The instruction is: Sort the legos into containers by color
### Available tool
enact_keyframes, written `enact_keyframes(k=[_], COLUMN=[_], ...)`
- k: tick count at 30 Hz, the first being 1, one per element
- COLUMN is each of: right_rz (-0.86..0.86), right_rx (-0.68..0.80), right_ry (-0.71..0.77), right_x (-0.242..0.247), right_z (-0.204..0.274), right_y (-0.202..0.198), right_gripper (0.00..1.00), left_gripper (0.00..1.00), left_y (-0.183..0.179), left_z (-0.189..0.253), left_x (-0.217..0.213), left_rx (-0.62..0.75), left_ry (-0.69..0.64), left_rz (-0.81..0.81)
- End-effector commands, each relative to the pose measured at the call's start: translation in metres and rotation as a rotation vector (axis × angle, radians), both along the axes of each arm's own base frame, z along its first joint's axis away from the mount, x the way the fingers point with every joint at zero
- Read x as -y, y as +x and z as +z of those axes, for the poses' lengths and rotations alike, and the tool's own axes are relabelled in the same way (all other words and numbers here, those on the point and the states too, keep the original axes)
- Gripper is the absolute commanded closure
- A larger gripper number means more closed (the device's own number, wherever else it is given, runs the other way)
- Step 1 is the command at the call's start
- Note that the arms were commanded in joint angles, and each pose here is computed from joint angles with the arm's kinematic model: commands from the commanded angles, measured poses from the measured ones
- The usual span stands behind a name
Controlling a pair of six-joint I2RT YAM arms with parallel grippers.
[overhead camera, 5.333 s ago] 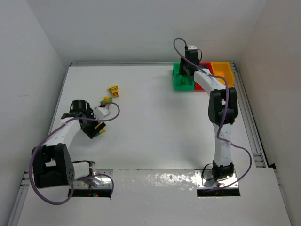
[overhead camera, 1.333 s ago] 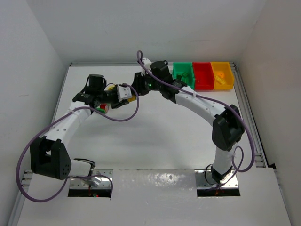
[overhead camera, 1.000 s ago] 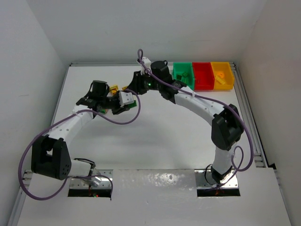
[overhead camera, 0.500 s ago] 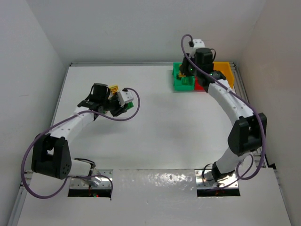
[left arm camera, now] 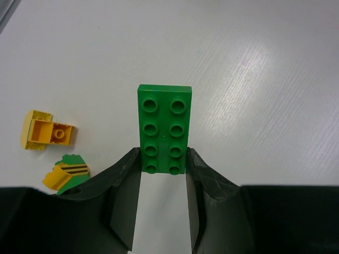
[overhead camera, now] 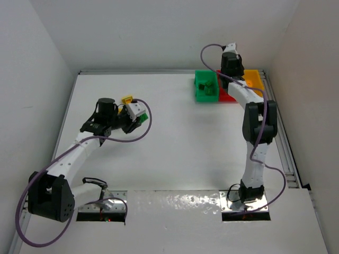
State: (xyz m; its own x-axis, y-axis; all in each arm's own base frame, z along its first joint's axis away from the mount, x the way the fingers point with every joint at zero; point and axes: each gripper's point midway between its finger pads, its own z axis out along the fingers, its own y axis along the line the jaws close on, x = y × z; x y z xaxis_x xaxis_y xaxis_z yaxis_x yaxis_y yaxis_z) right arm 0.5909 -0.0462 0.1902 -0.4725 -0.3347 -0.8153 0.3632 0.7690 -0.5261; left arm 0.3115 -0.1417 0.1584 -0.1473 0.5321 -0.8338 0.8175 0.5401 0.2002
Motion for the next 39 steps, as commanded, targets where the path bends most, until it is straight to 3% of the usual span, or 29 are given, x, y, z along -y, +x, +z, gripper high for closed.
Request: enact_keyframes(k=[1,6,13,19,20,21,26,32,39], right_rz=[-0.097,-0.172,-0.092,-0.047,-0.053,-0.061,-0.058,-0.063,0.051], right_rx=[0.105,0.104,0.039,0.005,0.010,0.019,0.047,0.072,0.113], right_ry=[-0.158,-0.234,-0.089,-0.055,-0.051,-0.044,-0.028,-0.005,0.122], right_x=[0.026,0.058,0.079,0.071,0.071,0.071,0.070,0.070,0.008], right_z=[0.036,0.026,-0.027,-0.054,-0.053,-0.053,-0.043,-0.023,0.022], right_y=[0.015,0.032,0.047,0.052,0.052,0.051,0.050,0.047,0.017], right_gripper=[1.00,1.00,0.99,0.84,0.80,0.64,0.47,0.38,0.31], left_gripper=[1.00,1.00,1.00,1.00,1.00,1.00,1.00,1.00,1.00], left_y=[-0.002,-0.003,0.009,0.016,0.016,0.018,0.018,0.016,0.017], left_z=[0.009,0.007,0.009,0.007,0.007,0.007,0.006,0.006,0.016], left_x=[0.001,0.003,0.005,0.005,0.005,0.003,0.002,0.002,0.007], left_rx=[0.026,0.022,0.038,0.034,0.035,0.037,0.033,0.031,0.074], left_ry=[-0.038,-0.054,-0.072,-0.060,-0.058,-0.053,-0.049,-0.052,-0.077], left_rz=[0.026,0.026,0.044,0.045,0.047,0.054,0.064,0.061,0.031])
